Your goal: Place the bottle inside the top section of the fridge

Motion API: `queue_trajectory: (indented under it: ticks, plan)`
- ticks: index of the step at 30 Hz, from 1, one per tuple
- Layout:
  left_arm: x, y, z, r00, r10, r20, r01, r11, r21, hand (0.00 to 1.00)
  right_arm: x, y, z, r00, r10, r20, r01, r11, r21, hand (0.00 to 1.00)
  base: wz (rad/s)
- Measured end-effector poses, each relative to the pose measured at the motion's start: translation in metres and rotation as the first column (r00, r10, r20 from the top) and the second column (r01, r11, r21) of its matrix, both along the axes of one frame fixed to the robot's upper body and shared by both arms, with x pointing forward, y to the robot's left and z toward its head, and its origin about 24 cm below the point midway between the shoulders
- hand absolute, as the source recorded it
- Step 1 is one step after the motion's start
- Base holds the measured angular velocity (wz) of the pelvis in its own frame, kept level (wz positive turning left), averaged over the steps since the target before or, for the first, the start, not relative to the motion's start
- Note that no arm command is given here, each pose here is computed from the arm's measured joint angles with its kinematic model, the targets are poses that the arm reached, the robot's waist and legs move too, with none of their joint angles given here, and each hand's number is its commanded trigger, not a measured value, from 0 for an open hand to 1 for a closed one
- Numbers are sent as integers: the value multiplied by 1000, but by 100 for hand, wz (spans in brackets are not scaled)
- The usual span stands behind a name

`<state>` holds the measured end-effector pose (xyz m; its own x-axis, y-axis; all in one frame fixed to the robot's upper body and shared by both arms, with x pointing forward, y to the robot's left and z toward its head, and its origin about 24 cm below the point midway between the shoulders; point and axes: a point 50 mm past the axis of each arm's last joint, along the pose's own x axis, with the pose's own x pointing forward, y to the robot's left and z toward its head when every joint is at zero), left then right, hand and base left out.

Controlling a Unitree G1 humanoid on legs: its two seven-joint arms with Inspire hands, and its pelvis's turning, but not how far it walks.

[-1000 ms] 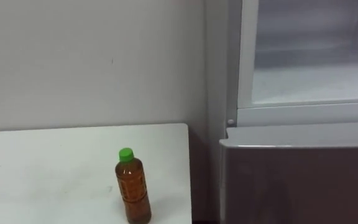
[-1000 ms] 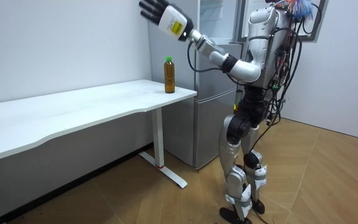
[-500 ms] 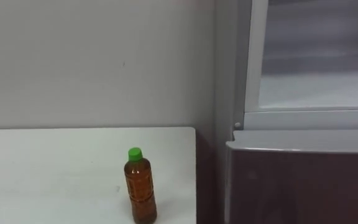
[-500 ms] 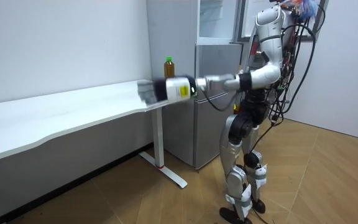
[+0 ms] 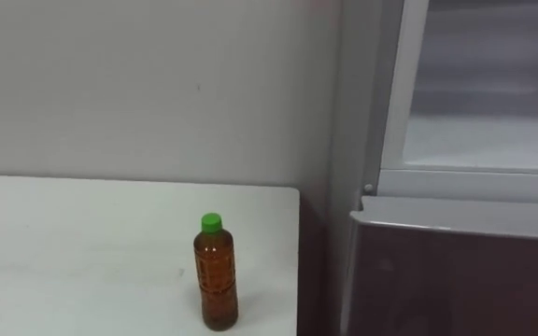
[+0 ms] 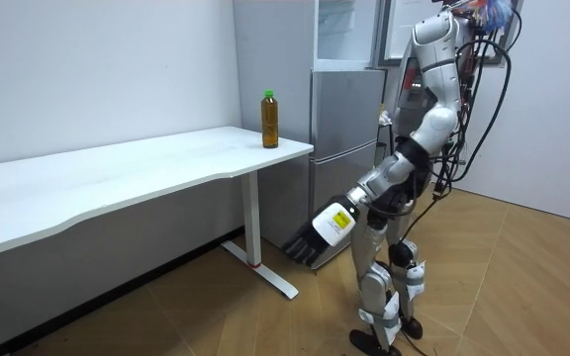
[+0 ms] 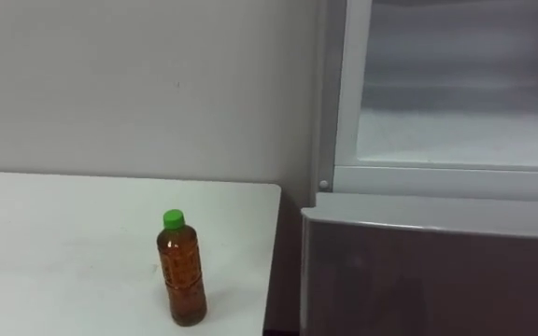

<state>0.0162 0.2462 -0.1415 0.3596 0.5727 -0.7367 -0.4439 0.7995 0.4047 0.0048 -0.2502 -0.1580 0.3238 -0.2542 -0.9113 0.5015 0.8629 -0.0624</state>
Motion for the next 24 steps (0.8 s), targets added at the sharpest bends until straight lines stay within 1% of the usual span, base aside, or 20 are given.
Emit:
queue_trajectory:
  ticks: [4, 8, 12, 19, 24]
  plan:
    - [-15, -4, -9, 992, -61, -115, 62, 998, 3, 0, -6, 2, -1, 999, -30, -12, 30, 999, 19, 0, -4]
    - [-23, -4, -11, 975, -124, -186, 127, 992, 4, 0, -3, 2, -2, 1000, -21, -6, 21, 999, 28, 0, -12]
    - [-24, -6, -18, 959, -134, -250, 128, 991, -41, 0, 1, 6, -3, 1000, 10, -10, -10, 999, 51, 0, -21]
    - [-41, -11, -23, 929, -148, -338, 98, 982, -160, 0, 0, 10, -6, 999, 19, -43, -15, 997, 77, 0, -8]
    - [-43, -14, -25, 920, -167, -355, 95, 973, -213, 0, 3, 13, -8, 998, 34, -54, -29, 994, 104, 0, 5]
